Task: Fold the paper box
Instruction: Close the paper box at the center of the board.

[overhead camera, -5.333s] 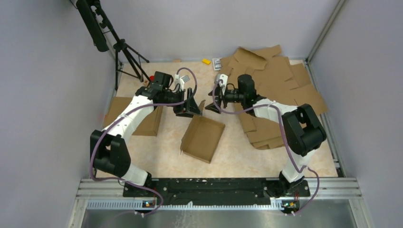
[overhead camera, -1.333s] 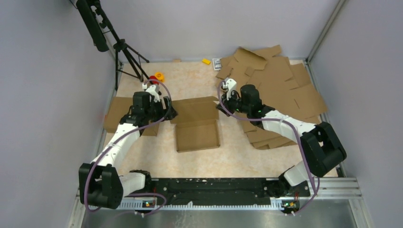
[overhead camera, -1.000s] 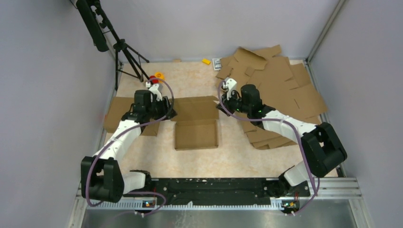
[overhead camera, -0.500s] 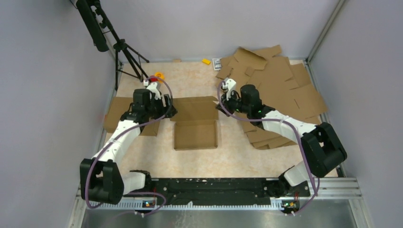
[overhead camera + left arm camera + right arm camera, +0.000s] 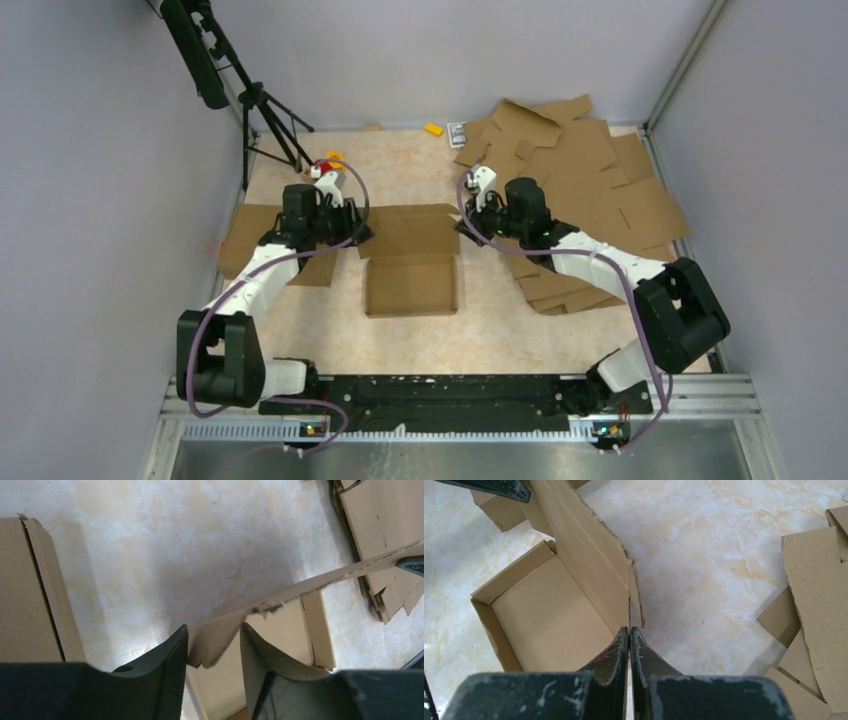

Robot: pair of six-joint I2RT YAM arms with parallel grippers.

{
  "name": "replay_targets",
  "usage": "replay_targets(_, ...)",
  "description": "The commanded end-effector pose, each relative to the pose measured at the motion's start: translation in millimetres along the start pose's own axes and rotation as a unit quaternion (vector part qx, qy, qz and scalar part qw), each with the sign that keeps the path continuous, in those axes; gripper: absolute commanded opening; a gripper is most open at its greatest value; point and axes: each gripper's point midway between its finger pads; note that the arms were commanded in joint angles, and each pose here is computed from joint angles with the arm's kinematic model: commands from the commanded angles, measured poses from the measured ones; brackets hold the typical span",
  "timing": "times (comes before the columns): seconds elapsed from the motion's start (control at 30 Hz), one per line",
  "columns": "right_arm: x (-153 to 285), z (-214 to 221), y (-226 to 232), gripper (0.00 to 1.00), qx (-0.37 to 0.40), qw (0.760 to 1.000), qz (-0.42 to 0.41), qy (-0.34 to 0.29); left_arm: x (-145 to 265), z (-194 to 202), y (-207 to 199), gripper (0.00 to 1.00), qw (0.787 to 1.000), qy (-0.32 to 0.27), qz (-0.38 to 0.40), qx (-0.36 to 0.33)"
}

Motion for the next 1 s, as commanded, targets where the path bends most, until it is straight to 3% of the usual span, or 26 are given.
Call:
replay_targets(0.0,-1.1,-35.7,13.3,0.00,0.015,0.999,-0.016,-0.039,11.1,-29.2,-10.0,0.37,0.999,-0.044,0.015,-0.018)
replay_targets(0.1,-4.3,-37.9,11.6,0.00,0.001,0.999,-0.009,-0.039,12.2,-29.2,-13.4,0.27,0.999,-0.049,0.017,-0.002)
replay_targets(0.37,-12.6,-53.6,15.3,0.00,-0.040,0.996,0.034,-0.074,7.8,-32.3,-15.5,0.21,0.998,-0.062,-0.024,0.005)
replay_targets(0.4,-13.7,-55.1,15.8,0.00,-0.043,0.995,0.038,-0.079,7.3,-34.8,-15.3,0.23,0.997,-0.066,-0.029,0.005)
replay_targets(0.47,-15.5,-57.3,14.9,0.00,-0.043,0.994,0.052,-0.089,6.5,-39.3,-15.2,0.38,0.997,-0.071,-0.039,0.005)
replay_targets(0.57,-17.3,-57.9,16.3,0.00,-0.038,0.993,0.060,-0.092,6.5,-45.7,-14.3,0.46,0.996,-0.079,-0.048,0.002)
replay_targets(0.8,-16.5,-53.2,7.4,0.00,-0.026,0.993,0.082,-0.084,9.1,-37.9,-6.9,0.44,0.996,-0.050,-0.071,-0.001)
replay_targets(0.97,-14.8,-53.3,4.4,0.00,-0.021,0.992,0.091,-0.084,14.4,-24.0,-6.8,0.49,0.997,-0.023,-0.075,0.001)
Point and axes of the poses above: each gripper's point midway between its finger pads, its own x axis back along the fingers, its own y axis along the line the jaws close on, z = x × y, and after that the axes turned 15 degrees about -x, right-handed
